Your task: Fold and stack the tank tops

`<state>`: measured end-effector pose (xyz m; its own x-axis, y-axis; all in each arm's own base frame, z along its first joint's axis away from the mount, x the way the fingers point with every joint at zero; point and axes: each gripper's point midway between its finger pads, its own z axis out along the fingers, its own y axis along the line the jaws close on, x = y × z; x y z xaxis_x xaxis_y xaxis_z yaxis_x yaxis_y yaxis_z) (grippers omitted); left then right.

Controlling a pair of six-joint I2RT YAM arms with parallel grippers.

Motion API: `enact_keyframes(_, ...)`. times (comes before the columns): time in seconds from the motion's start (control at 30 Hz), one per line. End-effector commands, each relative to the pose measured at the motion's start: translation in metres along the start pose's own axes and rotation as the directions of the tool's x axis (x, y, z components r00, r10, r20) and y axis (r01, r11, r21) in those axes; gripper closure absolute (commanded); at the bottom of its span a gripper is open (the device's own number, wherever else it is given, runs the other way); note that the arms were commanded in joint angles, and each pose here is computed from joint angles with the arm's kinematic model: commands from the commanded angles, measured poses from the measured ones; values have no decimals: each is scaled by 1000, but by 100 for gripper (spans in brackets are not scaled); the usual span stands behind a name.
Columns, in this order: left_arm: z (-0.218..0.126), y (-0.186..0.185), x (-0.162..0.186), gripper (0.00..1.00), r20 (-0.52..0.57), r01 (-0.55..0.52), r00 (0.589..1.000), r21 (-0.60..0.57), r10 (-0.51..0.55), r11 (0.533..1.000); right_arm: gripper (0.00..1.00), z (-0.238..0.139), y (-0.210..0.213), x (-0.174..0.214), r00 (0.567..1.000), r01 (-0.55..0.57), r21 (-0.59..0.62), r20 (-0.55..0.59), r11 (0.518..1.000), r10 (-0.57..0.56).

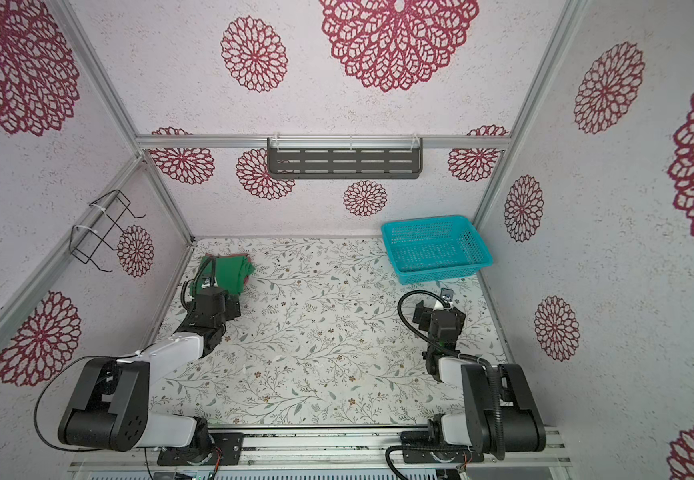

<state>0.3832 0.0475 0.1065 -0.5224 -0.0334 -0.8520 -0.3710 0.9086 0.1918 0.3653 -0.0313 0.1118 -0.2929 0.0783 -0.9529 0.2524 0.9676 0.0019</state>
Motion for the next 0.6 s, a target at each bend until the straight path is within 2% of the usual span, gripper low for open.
enact_keyframes(0.0, 3, 5, -24, 3, 90, 72, 993, 4, -72, 997, 1, -2, -3, -19, 996, -13, 4, 86, 1000, 12)
enact_keyframes(0.2, 14, 9, -32, 3, 108, 104, 989, 14, -105, 994, 1, 4, -7, -17, 993, -7, 20, 117, 1000, 5)
enact_keyframes(0.4, 21, 7, -31, 3, 76, 89, 993, 11, -90, 996, 1, 9, -5, -8, 993, -2, 12, 115, 1000, 1)
enact_keyframes(0.57, 18, 12, -33, 3, 117, 52, 992, 1, -52, 999, 1, 9, -5, -7, 994, 3, 9, 112, 1000, -4)
